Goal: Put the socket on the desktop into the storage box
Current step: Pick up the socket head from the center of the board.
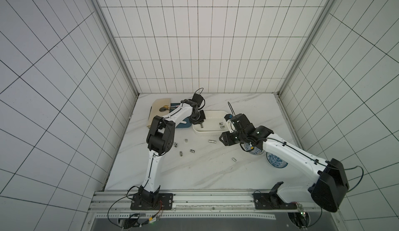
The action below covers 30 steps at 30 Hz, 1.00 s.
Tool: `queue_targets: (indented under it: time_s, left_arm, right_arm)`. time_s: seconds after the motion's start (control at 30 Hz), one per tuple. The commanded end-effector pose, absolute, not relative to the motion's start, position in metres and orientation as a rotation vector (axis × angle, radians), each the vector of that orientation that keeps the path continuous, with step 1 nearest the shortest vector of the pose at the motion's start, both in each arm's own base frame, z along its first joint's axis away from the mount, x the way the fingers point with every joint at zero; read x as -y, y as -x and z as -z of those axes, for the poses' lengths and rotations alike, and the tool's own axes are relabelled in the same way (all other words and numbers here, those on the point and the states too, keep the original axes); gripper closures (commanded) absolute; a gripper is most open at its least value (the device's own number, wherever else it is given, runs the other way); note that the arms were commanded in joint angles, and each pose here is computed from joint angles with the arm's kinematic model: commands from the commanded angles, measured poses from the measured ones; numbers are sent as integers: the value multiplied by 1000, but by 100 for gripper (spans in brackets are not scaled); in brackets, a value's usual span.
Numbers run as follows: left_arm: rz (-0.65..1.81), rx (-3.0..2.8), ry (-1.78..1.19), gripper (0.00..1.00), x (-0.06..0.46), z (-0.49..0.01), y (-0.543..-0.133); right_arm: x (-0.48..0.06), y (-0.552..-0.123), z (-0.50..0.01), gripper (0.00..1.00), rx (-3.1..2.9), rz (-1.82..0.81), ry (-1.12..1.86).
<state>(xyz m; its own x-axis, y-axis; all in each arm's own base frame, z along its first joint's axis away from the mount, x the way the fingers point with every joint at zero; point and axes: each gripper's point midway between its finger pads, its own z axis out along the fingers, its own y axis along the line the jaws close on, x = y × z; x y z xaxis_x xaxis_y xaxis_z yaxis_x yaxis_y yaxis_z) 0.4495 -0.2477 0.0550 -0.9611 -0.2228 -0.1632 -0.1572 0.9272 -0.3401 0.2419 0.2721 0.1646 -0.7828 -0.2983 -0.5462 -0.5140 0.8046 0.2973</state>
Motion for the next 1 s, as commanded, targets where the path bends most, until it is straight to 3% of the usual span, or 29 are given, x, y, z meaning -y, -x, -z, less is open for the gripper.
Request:
queue_targets:
  time_s: [0.0, 0.07, 0.5, 0.97]
  left_arm:
    - [466, -2866, 260, 71, 249, -52, -456]
    - [464, -2868, 260, 66, 248, -53, -454]
    - [560, -2763, 222, 62, 250, -110, -449]
    - [764, -2630, 80, 44, 248, -175, -397]
  right_arm:
    - [-256, -241, -151, 44, -2555, -523, 554]
    - [-255, -241, -150, 44, -2560, -514, 554]
    - [-245, -242, -155, 44, -2556, -462, 519]
    - [-242, -240, -163, 43, -2570, -453, 503]
